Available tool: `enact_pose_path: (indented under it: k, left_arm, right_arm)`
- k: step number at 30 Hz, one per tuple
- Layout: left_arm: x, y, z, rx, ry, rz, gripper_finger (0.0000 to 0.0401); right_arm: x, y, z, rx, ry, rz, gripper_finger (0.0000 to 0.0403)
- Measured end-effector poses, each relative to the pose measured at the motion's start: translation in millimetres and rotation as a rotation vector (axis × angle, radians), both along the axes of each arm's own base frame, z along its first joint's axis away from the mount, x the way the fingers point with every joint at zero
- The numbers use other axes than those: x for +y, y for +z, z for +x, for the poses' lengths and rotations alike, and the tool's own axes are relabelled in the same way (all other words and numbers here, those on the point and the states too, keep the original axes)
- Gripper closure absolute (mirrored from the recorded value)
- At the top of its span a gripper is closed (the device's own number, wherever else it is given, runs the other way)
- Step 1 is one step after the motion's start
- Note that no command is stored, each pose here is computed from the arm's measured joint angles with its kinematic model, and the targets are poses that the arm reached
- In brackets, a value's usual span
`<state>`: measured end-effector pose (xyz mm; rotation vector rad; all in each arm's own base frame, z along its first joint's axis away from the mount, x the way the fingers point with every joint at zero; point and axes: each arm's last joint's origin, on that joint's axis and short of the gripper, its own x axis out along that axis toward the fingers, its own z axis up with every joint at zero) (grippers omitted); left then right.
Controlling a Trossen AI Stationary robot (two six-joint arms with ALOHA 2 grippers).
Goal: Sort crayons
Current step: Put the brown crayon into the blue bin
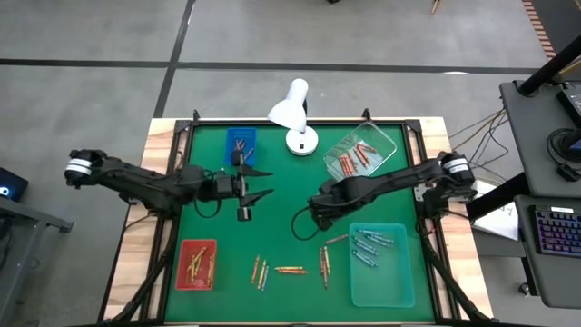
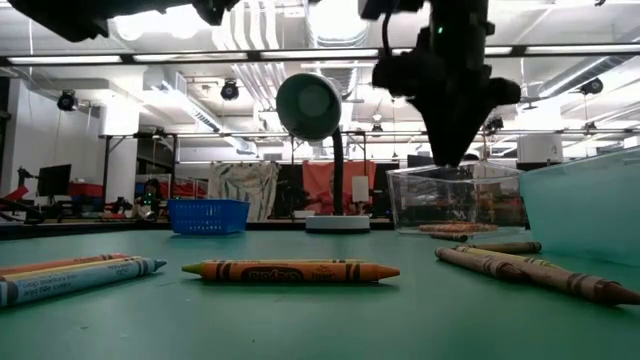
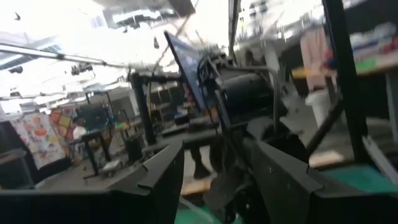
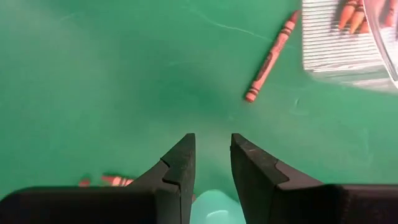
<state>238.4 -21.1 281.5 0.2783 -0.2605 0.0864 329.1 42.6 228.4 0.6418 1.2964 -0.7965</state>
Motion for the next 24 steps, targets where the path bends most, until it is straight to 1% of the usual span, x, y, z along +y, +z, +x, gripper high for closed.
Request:
enact_pose_path:
  k: [3,6,11,13,16,24]
  left_arm:
    - [1.2,1.1,-5.8,0.049,0.009,0.029,0.0228]
    - [2.1,5.3,-11.7,0.051,0.018,0.051,0.0228]
    - [4.3,10.2,-18.3,0.050,0.077,0.068,0.0228]
    - [5.2,10.2,-20.7,0.070,0.099,0.077,0.0228]
    - [5.5,9.5,-23.1,0.096,0.101,0.081,0.0228]
    - [5.6,9.2,-24.0,0.107,0.102,0.089,0.0228]
  right_arm:
    - [-1.3,-7.4,1.0,0.015,-0.036,-0.028,0.0311]
    - [-4.9,-12.9,1.3,0.020,-0.095,-0.065,0.0311]
    - [-13.3,-21.4,1.1,0.036,-0.157,-0.120,0.0308]
    - [-15.1,-23.4,1.0,0.040,-0.166,-0.123,0.0300]
    - [-16.4,-27.4,-1.1,0.053,-0.172,-0.125,0.0290]
    - [-17.2,-40.3,-8.6,0.074,-0.245,-0.130,0.0289]
